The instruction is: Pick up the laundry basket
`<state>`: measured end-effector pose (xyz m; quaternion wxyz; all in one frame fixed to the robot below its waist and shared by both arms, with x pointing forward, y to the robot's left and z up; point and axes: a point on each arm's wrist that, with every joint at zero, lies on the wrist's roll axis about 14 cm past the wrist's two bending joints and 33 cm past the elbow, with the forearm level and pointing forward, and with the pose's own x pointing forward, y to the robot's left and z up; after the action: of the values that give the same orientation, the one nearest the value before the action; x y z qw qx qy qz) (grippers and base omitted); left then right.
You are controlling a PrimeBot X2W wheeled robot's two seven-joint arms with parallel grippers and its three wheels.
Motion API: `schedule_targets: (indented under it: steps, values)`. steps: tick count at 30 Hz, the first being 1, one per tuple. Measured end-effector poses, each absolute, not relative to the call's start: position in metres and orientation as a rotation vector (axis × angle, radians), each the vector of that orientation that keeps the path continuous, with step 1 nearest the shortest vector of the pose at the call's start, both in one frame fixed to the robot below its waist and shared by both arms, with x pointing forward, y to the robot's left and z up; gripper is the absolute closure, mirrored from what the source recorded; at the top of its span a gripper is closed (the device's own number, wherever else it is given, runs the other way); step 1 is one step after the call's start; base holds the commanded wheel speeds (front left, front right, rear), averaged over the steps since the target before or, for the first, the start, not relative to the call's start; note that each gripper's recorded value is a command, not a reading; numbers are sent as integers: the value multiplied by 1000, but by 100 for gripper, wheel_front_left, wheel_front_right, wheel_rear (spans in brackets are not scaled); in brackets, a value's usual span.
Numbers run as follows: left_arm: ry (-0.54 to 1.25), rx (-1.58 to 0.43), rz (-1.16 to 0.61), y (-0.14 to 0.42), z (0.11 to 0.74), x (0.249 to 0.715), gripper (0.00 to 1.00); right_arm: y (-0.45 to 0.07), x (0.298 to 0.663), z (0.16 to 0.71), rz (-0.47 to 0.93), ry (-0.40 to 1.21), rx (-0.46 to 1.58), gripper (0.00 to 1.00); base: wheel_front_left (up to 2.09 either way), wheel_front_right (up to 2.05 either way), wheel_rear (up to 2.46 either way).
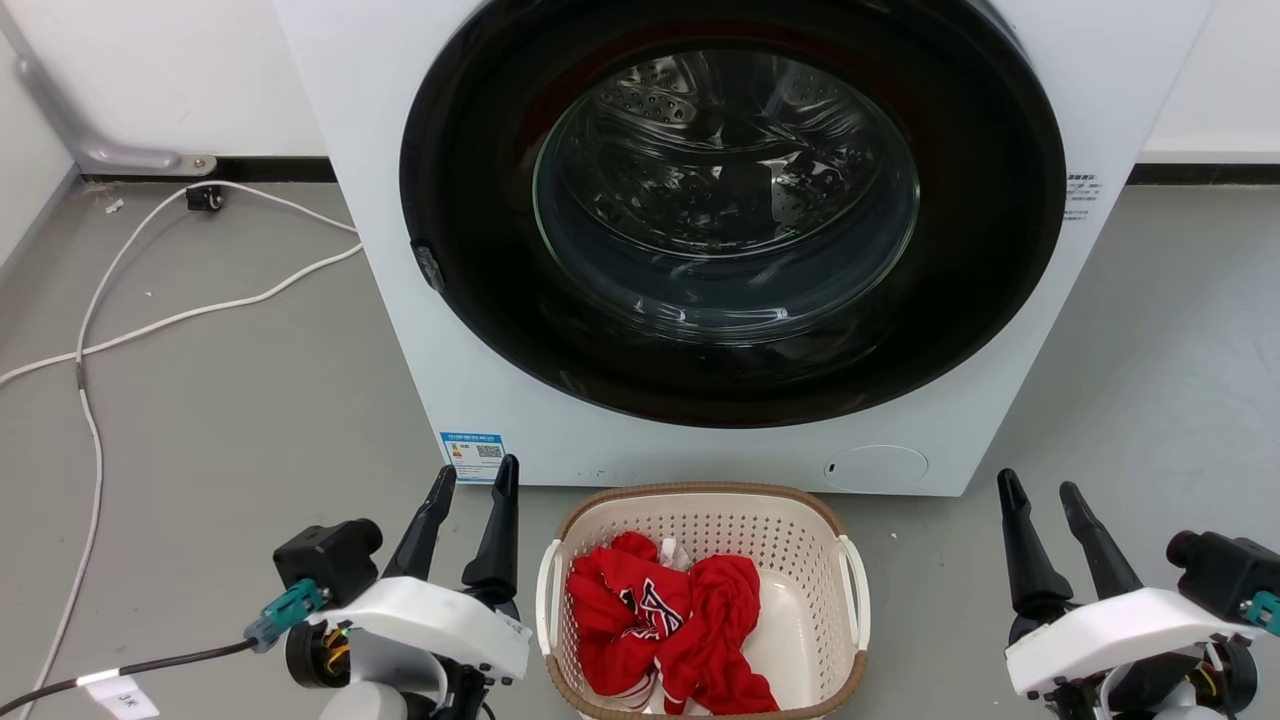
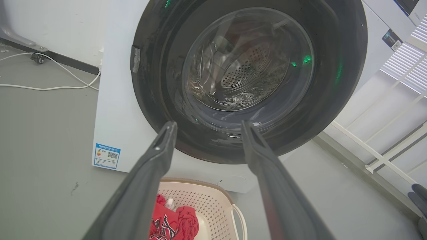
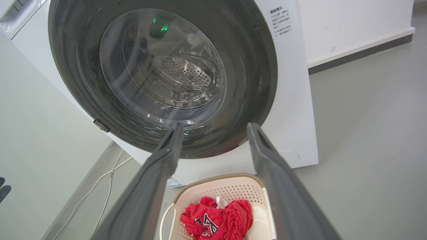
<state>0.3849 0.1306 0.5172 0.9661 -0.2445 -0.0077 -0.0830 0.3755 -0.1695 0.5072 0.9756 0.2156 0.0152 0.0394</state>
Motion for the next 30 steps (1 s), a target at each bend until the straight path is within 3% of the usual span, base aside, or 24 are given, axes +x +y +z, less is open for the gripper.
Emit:
schedule_targets:
  steps: [30]
  values:
    - [-69, -195, -212, 119, 521, 384, 0, -163, 380, 503, 109, 6, 125, 0, 0, 0, 0]
